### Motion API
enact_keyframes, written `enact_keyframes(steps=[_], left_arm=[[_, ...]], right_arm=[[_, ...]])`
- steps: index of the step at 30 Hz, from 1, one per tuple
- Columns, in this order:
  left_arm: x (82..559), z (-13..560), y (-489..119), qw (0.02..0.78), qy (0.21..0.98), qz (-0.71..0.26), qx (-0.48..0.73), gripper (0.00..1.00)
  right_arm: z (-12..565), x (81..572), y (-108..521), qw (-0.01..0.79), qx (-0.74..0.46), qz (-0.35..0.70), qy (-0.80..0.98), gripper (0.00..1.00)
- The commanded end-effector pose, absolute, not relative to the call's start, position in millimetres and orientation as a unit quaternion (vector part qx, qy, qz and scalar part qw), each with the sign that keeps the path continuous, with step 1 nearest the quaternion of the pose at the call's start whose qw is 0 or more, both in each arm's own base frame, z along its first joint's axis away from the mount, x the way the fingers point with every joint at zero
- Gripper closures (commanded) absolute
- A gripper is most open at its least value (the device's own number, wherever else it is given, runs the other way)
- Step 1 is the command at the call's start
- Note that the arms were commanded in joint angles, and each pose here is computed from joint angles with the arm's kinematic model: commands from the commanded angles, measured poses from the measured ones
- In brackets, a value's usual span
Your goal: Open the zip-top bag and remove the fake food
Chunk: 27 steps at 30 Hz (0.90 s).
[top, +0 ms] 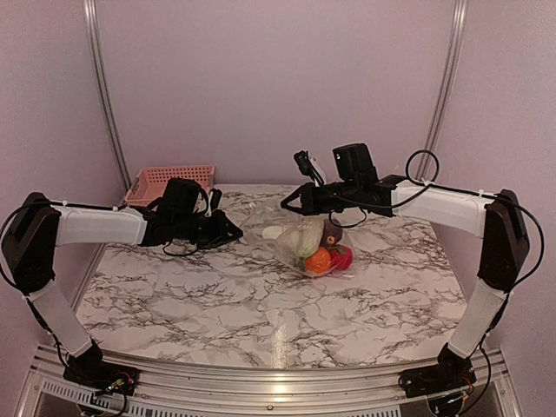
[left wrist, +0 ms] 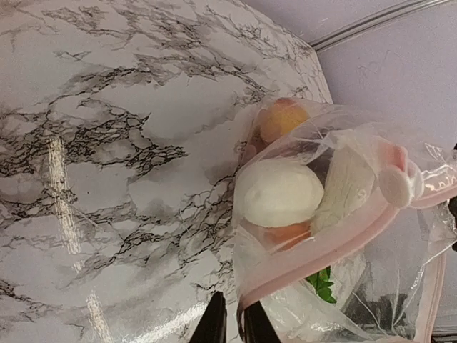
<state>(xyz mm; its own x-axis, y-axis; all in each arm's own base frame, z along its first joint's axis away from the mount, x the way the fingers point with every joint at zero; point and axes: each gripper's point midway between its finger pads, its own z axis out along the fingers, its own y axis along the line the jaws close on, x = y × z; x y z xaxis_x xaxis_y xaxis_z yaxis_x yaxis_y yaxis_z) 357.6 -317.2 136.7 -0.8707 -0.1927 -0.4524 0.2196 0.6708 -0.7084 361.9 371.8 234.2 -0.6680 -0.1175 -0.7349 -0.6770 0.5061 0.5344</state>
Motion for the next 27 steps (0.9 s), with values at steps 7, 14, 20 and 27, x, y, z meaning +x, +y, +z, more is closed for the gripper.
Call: enact_keyframes(steps=[7, 14, 20, 27], left_arm=[[341, 243, -315, 0.337, 0.821, -0.457, 0.066, 0.72], [340, 230, -366, 0.290, 0.823, -0.480, 0.086, 0.72], [347, 174, -384, 0.249, 0.853, -0.451, 0.082, 0.75], [352, 127, -379, 0.288, 0.859, -0.393, 0.158, 0.61]], right_arm=[[258, 363, 391, 0.340, -0.251, 0.455, 0.784, 1.00], [247, 364, 399, 0.330, -0.245, 0.457, 0.789, 1.00], [229, 373, 394, 0.325, -0.214, 0.434, 0.812, 1.00], [181, 377, 385, 0.287, -0.154, 0.409, 0.853, 1.00]])
